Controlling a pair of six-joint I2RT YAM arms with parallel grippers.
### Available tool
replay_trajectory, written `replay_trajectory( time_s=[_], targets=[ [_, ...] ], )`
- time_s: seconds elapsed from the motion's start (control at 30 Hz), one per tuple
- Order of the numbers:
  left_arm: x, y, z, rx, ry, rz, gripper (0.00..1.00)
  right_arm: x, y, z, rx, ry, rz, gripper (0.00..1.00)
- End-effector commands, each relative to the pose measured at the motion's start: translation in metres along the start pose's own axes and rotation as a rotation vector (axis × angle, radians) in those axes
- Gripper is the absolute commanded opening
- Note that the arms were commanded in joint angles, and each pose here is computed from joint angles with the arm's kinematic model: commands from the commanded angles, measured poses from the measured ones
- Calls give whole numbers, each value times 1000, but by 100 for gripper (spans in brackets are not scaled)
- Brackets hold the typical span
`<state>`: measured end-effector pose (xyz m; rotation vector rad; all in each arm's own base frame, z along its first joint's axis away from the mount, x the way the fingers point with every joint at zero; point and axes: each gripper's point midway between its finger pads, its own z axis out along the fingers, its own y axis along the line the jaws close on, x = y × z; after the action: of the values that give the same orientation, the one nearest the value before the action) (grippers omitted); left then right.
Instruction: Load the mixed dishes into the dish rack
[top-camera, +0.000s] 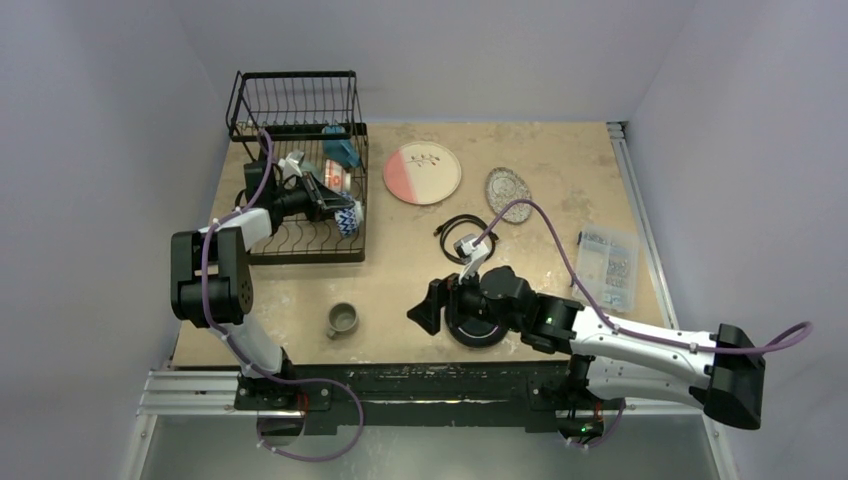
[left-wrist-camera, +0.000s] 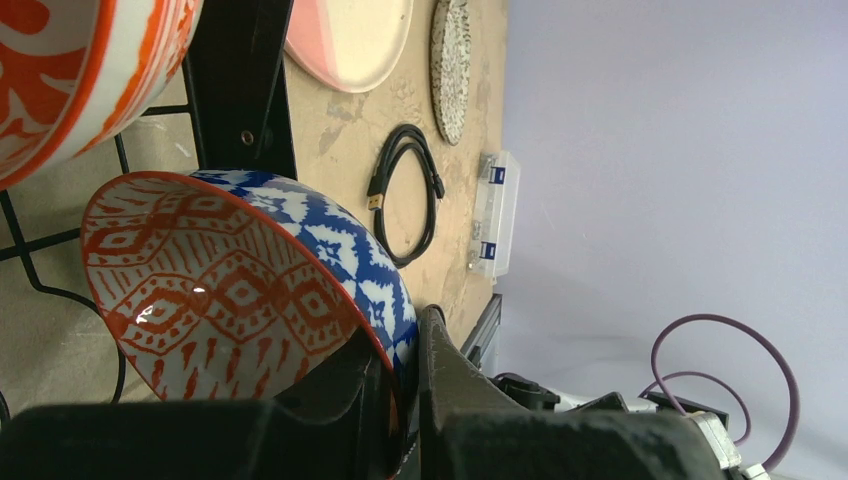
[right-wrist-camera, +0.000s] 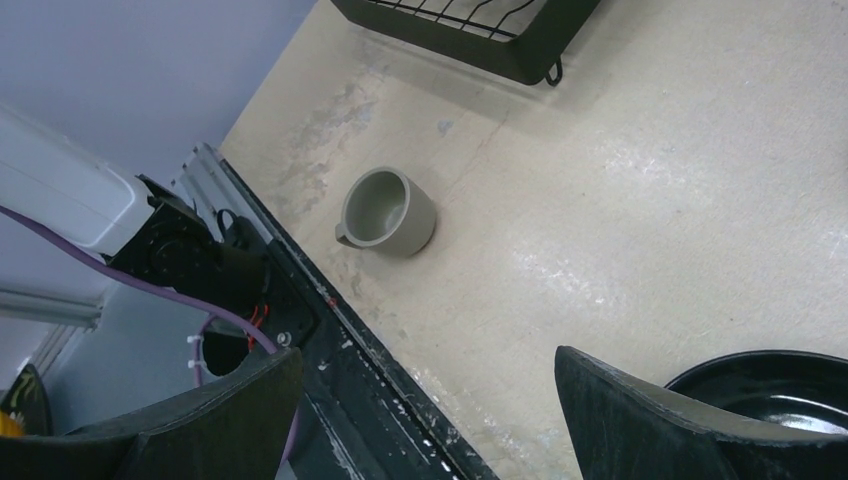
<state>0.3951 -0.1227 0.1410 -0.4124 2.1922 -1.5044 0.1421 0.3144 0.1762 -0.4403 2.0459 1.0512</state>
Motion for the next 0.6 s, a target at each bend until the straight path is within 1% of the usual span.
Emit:
replay_trajectory(
  time_s=[0.0,0.27,0.33,0.43,0.57],
  targets=[
    [16,-14,4,72,79,-11,0,-29,23,3,-62,-56,-6,99],
    [22,-1,5,43,97,-78,0,-37,29,6,-59,-55,-28,99],
    [22,-4,5,53,94,-83,0,-39,29,7,-50,-48,-33,99],
    [19,-17,3,112,92,-60,0,-40,29,7,-46,-52,-37,99],
    [20,-29,-1,137,92,-29,0,-40,29,12,-40,-31,-46,99]
  ],
)
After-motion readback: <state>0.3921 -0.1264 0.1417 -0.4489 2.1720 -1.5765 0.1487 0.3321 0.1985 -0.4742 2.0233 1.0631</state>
